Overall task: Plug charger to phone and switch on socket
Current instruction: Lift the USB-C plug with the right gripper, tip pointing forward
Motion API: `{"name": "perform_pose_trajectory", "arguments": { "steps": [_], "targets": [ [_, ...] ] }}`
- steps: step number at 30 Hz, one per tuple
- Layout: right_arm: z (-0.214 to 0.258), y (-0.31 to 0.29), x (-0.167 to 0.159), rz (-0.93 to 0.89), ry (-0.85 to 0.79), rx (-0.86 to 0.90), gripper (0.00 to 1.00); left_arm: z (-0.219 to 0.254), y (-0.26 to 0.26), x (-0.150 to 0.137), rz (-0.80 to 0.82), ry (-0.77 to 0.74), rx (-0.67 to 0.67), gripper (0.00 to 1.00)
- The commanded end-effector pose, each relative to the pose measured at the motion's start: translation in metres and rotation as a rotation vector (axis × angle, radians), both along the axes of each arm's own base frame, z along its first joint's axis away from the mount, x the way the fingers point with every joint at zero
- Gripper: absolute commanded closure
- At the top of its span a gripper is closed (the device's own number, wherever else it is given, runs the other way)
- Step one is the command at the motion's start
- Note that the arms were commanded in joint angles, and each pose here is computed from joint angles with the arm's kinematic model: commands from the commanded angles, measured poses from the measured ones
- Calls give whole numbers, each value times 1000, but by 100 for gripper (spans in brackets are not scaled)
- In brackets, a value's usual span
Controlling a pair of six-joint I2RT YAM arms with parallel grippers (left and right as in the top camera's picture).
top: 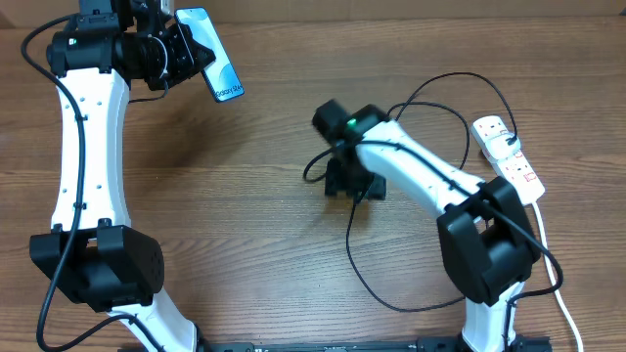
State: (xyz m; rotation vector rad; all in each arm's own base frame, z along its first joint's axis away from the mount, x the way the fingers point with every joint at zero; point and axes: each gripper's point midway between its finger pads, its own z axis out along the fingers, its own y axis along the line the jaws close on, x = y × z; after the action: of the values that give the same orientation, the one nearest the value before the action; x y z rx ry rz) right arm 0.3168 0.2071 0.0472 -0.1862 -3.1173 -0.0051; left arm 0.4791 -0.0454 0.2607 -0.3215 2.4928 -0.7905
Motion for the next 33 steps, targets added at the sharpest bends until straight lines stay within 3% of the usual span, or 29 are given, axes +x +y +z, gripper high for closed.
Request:
{"name": "perform_pose_trajectory", "arguments": {
  "steps": [1, 8, 20, 28, 33],
  "targets": [
    [6, -7, 24, -30, -51, 64, 43, 13, -6, 0, -35, -44, -16, 96],
    [-7, -25, 46, -78, -89, 31, 51, 13, -6, 0, -35, -44, -16, 96],
    [-41, -26, 38, -93, -25, -32, 61, 13, -5, 0, -35, -44, -15, 96],
    [-52, -26, 36, -79, -13, -49, 74, 13, -6, 0, -35, -44, -15, 96],
    [-54, -24, 40, -27, -24, -45, 75, 13, -6, 0, -35, -44, -16, 96]
  ]
}}
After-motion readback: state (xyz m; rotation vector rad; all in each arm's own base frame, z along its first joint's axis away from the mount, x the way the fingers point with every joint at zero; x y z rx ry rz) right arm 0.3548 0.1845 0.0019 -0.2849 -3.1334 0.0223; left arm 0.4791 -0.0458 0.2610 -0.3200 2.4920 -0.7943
